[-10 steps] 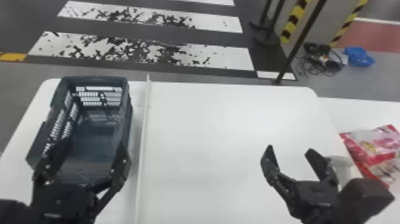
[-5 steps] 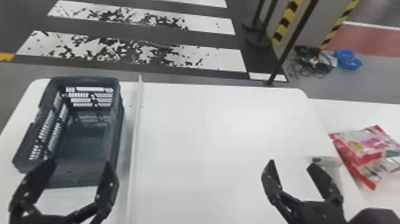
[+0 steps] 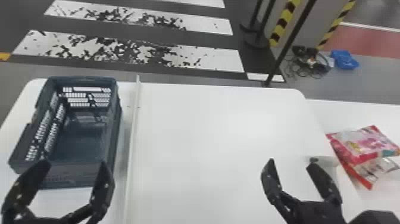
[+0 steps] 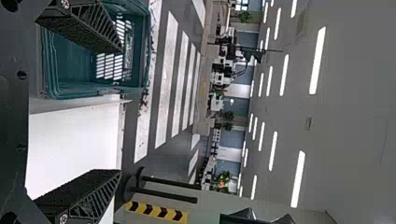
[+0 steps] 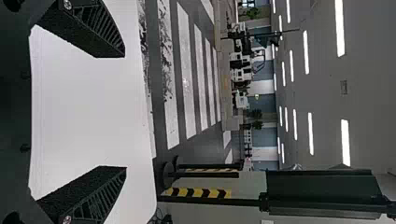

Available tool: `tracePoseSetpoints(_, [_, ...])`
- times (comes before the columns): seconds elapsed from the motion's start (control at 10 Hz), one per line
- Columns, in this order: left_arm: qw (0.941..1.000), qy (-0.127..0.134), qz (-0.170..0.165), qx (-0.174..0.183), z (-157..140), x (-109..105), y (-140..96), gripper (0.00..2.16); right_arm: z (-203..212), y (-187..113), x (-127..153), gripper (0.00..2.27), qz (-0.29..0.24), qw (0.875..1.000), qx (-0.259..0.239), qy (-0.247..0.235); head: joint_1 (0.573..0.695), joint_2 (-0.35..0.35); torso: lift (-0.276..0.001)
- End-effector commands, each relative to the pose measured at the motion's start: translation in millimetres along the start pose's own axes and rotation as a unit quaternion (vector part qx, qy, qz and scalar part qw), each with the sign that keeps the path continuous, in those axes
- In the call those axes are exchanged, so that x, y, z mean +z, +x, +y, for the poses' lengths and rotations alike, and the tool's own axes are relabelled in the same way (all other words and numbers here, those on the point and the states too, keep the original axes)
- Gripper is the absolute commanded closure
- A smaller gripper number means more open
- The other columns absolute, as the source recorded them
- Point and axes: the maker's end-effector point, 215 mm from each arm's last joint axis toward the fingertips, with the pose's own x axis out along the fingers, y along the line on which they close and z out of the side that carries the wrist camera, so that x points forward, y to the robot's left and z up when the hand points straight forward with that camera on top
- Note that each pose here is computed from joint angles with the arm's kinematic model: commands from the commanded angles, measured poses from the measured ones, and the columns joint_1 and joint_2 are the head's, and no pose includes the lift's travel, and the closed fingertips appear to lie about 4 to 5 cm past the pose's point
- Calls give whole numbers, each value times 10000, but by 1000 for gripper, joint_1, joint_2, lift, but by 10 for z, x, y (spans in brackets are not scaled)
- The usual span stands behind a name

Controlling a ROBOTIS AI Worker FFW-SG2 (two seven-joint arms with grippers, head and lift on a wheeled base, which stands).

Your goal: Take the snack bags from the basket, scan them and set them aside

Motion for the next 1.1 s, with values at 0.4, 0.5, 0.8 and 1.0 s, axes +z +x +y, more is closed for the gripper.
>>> tracePoseSetpoints(0.4, [10000,11,-30,-8,2,14,26,70,13,1,1,63,-5,10000,33,-36,695,-177,-75])
tracePoseSetpoints(0.5, [10000,5,-29,-12,-5,13,25,70,14,2,1,63,-5,10000,39,-41,695,-177,-75])
tracePoseSetpoints(0.8, [10000,9,-20,-18,-8,-2,39,70,21,11,7,63,-18,9999,65,-84,695,-177,-75])
tracePoseSetpoints(1.0, [10000,-9,-33,-22,-21,9,44,70,28,15,9,63,-21,9999,75,-76,695,-177,-75])
